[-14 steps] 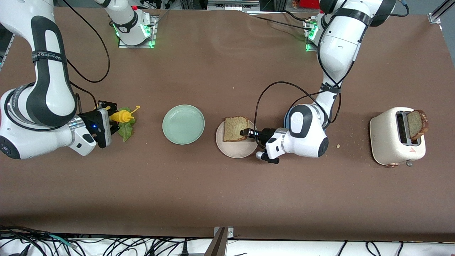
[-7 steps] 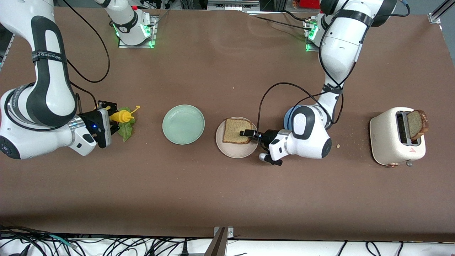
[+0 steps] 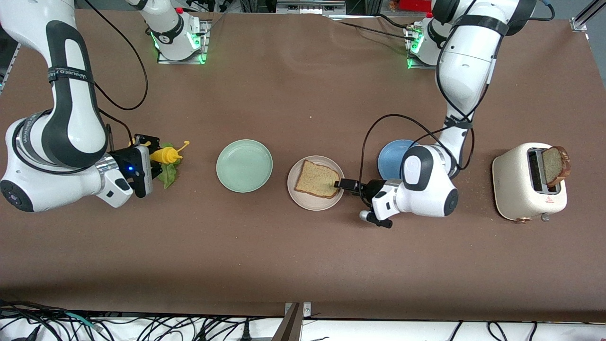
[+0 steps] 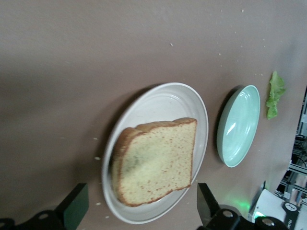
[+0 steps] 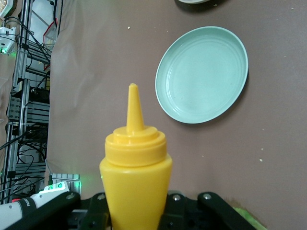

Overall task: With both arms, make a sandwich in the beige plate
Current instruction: 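Withdraw the left gripper to the toaster while the right gripper carries mustard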

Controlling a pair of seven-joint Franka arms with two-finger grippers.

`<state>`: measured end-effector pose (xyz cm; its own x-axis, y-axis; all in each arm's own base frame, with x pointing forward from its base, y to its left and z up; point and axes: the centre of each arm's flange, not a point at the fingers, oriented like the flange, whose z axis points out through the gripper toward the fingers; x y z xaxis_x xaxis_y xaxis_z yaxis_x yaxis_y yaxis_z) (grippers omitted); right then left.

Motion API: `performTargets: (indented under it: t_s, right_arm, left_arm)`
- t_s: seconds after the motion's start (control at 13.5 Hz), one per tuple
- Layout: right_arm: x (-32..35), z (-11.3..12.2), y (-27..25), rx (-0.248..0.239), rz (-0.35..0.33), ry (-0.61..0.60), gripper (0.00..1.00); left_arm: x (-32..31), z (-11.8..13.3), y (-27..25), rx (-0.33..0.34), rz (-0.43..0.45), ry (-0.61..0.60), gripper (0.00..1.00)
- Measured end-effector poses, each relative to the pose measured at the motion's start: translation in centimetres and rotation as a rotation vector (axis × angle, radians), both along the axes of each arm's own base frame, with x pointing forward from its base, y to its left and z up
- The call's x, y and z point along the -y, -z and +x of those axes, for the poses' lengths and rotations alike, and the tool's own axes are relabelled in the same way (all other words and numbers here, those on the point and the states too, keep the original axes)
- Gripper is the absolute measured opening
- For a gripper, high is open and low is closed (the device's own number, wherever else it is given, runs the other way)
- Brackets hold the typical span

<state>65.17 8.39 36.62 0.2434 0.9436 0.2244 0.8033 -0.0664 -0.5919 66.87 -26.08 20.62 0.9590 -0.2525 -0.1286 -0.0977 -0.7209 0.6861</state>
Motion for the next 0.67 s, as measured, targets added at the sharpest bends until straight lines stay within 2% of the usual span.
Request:
performTargets:
  t_s: [0.3, 0.67]
  right_arm:
    - [-1.4, 0.0, -0.1, -0.01, -0.04, 0.039, 0.11]
    - [-9.7, -0.5, -1.2, 0.03, -0.144, 0.067, 0.11]
  left_arm:
    - [-5.1, 1.8, -4.5, 0.045, 0.139, -0.002, 1.0]
    - [-13.2, 2.7, -9.3, 0.067, 0.347, 0.027, 1.0]
